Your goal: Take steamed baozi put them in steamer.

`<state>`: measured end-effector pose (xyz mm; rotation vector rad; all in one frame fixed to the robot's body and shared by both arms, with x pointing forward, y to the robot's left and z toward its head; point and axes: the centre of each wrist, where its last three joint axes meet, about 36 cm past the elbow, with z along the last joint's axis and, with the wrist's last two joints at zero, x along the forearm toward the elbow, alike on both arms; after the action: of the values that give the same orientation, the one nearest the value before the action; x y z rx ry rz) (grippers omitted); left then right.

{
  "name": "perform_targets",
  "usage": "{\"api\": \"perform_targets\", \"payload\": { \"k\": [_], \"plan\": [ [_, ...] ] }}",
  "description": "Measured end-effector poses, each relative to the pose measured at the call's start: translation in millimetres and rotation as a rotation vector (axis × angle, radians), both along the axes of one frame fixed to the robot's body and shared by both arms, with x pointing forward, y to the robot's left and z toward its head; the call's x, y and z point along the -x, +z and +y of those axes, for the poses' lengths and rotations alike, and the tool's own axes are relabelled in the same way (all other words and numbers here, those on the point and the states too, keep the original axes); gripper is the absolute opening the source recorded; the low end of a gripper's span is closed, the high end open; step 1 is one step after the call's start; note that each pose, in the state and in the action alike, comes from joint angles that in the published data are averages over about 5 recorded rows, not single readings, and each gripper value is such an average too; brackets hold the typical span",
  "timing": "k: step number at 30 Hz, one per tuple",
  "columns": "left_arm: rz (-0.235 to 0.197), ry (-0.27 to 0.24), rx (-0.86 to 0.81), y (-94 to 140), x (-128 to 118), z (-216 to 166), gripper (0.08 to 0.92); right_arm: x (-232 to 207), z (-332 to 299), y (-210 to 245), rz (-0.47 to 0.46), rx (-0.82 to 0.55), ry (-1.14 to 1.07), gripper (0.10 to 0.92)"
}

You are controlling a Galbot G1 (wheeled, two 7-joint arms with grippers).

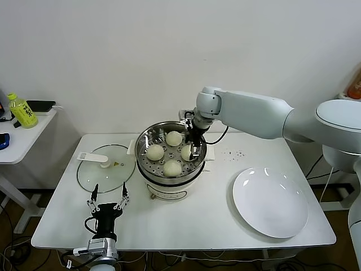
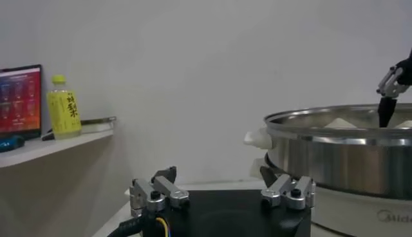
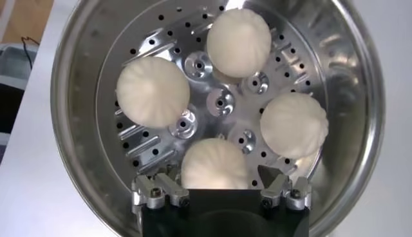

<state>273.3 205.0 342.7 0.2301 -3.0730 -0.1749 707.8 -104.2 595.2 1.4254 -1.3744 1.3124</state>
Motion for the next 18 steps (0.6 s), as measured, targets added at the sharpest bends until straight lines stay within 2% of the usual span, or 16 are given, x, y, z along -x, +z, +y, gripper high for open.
{"api": "perform_targets", "payload": {
  "k": [9,18],
  "plan": [
    [-0.004,-0.002,-0.005,2,1,2,0.823,-1,-6,31,-0.004,-0.04,0.012,0.823],
    [-0.012,-0.007,-0.014,9,2,2,0.823,7,-40,69,-0.052,-0.122,0.011,0.823]
  ]
}}
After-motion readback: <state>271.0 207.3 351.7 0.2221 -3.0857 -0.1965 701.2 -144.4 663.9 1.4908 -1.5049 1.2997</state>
